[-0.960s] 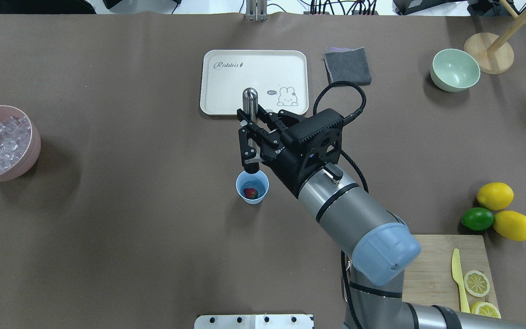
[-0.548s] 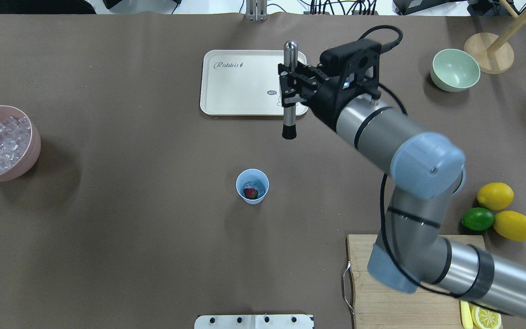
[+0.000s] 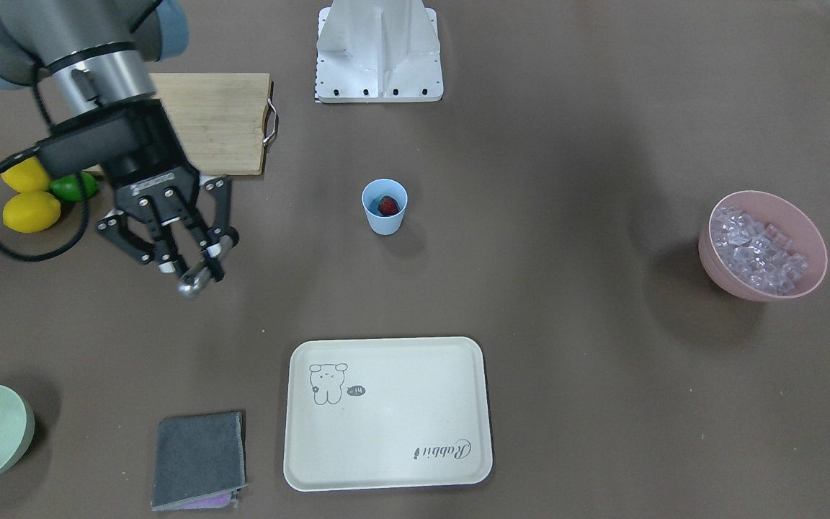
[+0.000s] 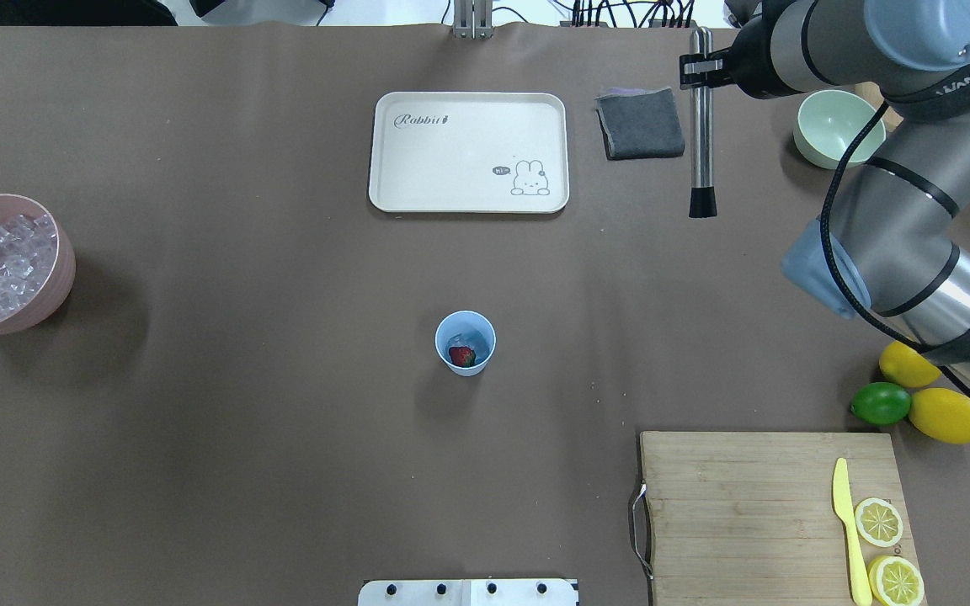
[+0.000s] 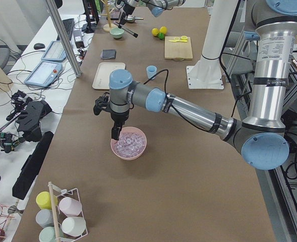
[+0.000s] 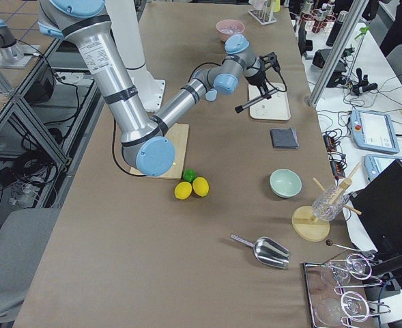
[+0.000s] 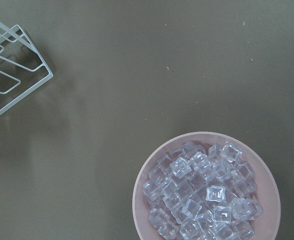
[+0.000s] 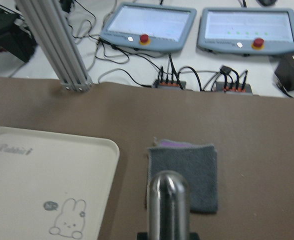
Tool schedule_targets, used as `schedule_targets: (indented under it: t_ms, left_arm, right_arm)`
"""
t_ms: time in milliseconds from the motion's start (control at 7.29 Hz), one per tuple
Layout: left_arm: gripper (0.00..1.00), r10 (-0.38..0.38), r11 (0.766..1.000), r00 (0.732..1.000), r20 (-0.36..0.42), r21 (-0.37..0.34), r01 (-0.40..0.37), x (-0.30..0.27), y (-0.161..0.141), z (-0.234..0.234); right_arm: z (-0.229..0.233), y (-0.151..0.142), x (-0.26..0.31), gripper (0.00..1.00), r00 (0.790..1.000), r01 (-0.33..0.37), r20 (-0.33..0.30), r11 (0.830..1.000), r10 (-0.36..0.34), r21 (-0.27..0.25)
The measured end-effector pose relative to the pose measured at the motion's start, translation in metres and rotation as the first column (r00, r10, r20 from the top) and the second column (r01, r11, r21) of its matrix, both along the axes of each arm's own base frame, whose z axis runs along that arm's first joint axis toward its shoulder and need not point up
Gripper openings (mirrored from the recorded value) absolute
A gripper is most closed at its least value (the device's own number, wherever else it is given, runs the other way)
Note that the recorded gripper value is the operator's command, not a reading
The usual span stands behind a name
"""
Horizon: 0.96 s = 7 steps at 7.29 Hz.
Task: Mash ice and strawberries in cup
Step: 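Carry the muddler back beside the pale green bowl and lower it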
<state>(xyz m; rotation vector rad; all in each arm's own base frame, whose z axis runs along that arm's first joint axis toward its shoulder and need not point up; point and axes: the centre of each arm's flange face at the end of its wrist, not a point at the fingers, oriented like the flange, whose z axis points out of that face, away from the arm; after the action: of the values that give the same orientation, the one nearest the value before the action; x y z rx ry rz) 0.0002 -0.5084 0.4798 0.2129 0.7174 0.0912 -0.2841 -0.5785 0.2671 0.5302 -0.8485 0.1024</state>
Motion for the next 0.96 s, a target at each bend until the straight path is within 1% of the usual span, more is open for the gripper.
schedule_targets:
  t_ms: [137,274,411,548,686,960]
  left_arm:
    - [0.97,0.0,1.0,1.0,-0.001,0.007,0.0,0.0,0.0,-0.003]
    - [0.97,0.0,1.0,1.0,-0.002,0.015,0.0,0.0,0.0,-0.006]
    - [0.97,0.0,1.0,1.0,-0.003,0.025,0.0,0.0,0.001,-0.01]
    - [0.97,0.001,0.999,1.0,-0.005,0.037,0.0,-0.001,0.003,-0.016]
    - [0.97,0.0,0.999,1.0,-0.006,0.046,0.0,-0.001,0.005,-0.02]
    - [0.97,0.0,0.998,1.0,-0.007,0.057,0.0,-0.001,0.006,-0.025]
  right_arm:
    - [0.035,-0.016,0.005,0.0,0.998,0.058,-0.02,0.99,-0.062,-0.129]
    - [0.076,-0.029,0.012,0.0,0.99,0.125,-0.033,0.966,-0.136,-0.227]
    - [0.118,-0.037,0.015,0.0,0.98,0.17,-0.045,0.94,-0.192,-0.297]
    - [0.158,-0.044,0.011,0.0,0.972,0.191,-0.059,0.913,-0.226,-0.361]
    - [0.191,-0.049,0.005,0.0,0.962,0.209,-0.078,0.892,-0.261,-0.401]
    - [0.233,-0.049,-0.001,0.0,0.936,0.26,-0.109,0.868,-0.334,-0.424]
